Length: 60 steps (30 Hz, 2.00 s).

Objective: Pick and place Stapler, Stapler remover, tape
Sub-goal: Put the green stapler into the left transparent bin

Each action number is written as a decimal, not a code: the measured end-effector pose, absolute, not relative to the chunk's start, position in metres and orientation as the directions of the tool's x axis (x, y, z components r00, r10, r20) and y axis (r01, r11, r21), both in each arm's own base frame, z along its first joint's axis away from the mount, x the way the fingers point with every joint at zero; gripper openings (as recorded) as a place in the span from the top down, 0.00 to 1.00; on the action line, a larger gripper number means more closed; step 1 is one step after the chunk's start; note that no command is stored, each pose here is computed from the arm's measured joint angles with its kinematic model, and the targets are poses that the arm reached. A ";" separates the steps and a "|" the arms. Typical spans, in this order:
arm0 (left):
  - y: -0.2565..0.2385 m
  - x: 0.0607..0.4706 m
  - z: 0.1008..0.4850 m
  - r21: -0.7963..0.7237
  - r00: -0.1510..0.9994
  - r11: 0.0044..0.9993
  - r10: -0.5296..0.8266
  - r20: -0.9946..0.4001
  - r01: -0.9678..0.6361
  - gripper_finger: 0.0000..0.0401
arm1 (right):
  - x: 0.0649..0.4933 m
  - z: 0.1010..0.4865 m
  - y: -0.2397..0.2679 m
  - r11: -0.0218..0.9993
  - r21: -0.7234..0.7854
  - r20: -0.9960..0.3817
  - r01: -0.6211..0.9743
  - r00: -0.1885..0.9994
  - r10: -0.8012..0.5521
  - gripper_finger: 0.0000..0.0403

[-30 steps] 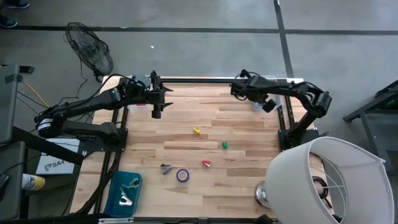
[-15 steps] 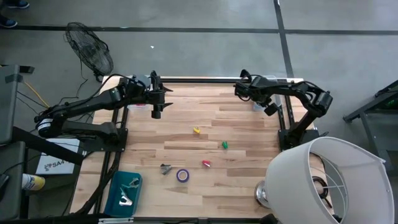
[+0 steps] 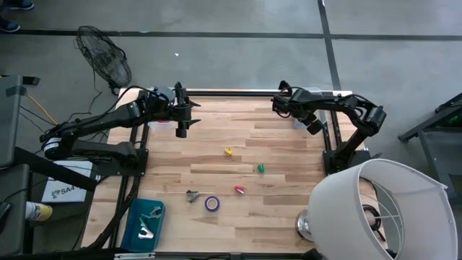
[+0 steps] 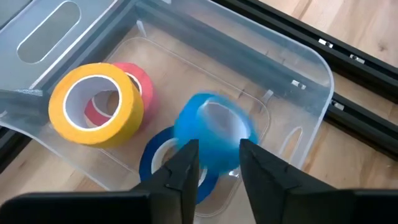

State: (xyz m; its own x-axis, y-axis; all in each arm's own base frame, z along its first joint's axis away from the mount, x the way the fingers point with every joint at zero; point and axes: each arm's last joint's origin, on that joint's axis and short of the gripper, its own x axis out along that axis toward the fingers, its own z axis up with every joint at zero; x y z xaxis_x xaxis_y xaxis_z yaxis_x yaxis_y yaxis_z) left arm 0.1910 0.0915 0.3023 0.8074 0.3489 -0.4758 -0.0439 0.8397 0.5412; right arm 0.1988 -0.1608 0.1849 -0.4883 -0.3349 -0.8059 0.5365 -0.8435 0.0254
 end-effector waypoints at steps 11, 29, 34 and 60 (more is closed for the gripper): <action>0.091 0.191 0.302 0.540 0.805 0.841 0.348 -0.480 -0.042 0.36 | 0.203 0.190 -0.163 -0.775 -0.024 -0.809 0.632 -0.468 -0.356 0.67; 0.091 0.190 0.301 0.535 0.799 0.844 0.345 -0.493 -0.035 0.36 | 0.286 0.225 -0.162 0.057 -0.020 -0.691 0.998 0.028 -0.722 0.67; 0.091 0.190 0.301 0.535 0.799 0.844 0.345 -0.493 -0.035 0.36 | 0.313 0.233 -0.144 0.365 0.024 -0.670 0.931 0.286 -0.685 0.67; 0.089 0.188 0.296 0.434 0.780 0.899 0.310 -0.544 -0.054 0.36 | 0.319 0.217 -0.068 0.638 0.154 -0.910 0.754 0.361 -0.206 0.58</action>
